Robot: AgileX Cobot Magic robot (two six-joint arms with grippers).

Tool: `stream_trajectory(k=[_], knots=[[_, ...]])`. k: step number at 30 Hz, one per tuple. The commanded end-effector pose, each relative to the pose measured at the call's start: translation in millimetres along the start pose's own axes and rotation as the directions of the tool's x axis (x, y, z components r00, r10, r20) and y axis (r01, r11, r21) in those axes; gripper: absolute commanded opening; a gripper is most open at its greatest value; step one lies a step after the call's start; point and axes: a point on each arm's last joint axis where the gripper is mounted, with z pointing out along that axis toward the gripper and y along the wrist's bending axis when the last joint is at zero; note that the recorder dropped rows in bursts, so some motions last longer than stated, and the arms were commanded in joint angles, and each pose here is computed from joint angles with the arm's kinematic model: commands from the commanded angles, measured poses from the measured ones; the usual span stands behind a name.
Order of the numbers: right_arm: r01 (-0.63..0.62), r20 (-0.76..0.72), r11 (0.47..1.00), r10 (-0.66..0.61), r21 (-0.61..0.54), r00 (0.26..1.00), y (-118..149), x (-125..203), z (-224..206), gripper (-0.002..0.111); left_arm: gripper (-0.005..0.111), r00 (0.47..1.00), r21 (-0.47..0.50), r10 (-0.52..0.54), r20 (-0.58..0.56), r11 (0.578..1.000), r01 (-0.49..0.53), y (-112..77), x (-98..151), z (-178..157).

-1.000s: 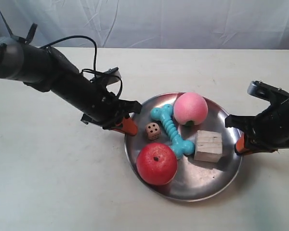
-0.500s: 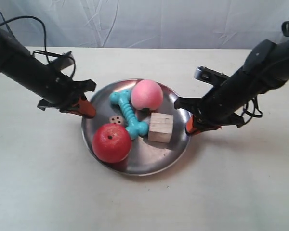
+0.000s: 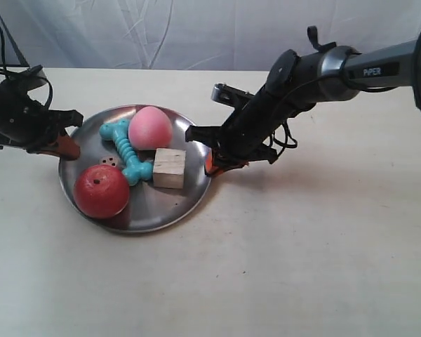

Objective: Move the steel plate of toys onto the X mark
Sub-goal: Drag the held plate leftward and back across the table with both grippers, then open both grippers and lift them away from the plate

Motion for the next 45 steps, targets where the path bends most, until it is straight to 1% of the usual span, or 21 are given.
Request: stream_trajectory(k=[1,4,12,15,16,18,21,22,23,27,29,31,33,38,42,45], knots=[[-0.013,-0.038,0.998,0.011,-0.068,0.999,21,2,13,-0.001,0.0,0.999,0.011,-0.027,0.041,1.0,0.027,-7.5,-5,0],[-0.017,-0.05,0.998,0.014,-0.063,0.999,19,4,19,-0.001,0.0,0.999,-0.003,-0.023,0.023,1.0,0.024,-3.0,-3,6],[0.002,-0.055,0.999,-0.005,-0.047,0.998,17,4,19,-0.001,0.0,0.997,-0.021,-0.058,-0.044,0.998,0.057,11.2,8,33],[0.019,-0.054,0.999,-0.021,-0.032,0.998,15,4,19,0.0,0.007,0.998,-0.031,-0.058,-0.039,0.998,0.057,13.1,8,35],[0.024,-0.055,0.999,-0.026,-0.028,0.998,15,4,19,0.002,0.011,0.998,-0.03,-0.05,-0.039,0.998,0.049,13.1,8,35],[0.029,-0.054,0.999,-0.03,-0.024,0.998,15,4,19,0.01,0.02,0.999,-0.027,-0.022,-0.038,0.999,0.021,13.7,8,35],[0.027,-0.053,0.999,-0.028,-0.025,0.998,15,4,19,0.029,0.031,0.999,-0.022,-0.031,-0.033,0.999,0.03,13.2,8,35],[0.028,-0.054,0.999,-0.03,-0.024,0.998,15,4,19,0.039,0.035,0.999,-0.018,-0.034,-0.034,0.999,0.033,12.8,8,35],[0.028,-0.057,0.999,-0.03,-0.024,0.998,15,5,19,0.041,0.035,0.999,-0.016,-0.034,-0.037,0.999,0.033,12.6,8,35],[0.047,-0.065,0.999,-0.048,-0.015,0.997,15,5,16,0.04,0.035,0.999,-0.02,-0.02,-0.05,1.0,0.019,13.0,9,35],[0.079,-0.054,0.997,-0.079,0.008,0.995,16,4,9,0.04,0.035,0.998,-0.033,0.002,-0.056,0.999,-0.004,13.5,9,33],[0.093,-0.034,0.995,-0.092,0.039,0.995,14,0,-4,0.04,0.035,0.996,-0.066,0.05,-0.071,0.996,-0.054,13.5,10,26],[0.099,-0.029,0.994,-0.098,0.047,0.995,12,-3,-14,0.04,0.035,0.998,-0.093,0.023,-0.058,0.995,-0.028,18.8,8,17],[0.117,-0.064,0.99,-0.113,0.075,0.992,9,0,-18,0.04,0.035,1.0,-0.1,-0.019,-0.019,0.995,0.017,28.4,5,-2],[0.139,-0.071,0.987,-0.133,0.081,0.989,13,1,-27,0.04,0.028,1.0,-0.094,-0.032,0.001,0.995,0.032,25.1,4,-17],[0.165,-0.048,0.983,-0.162,0.084,0.986,20,0,-42,0.037,0.015,0.999,-0.089,-0.01,0.031,0.996,0.012,16.3,2,-33]])
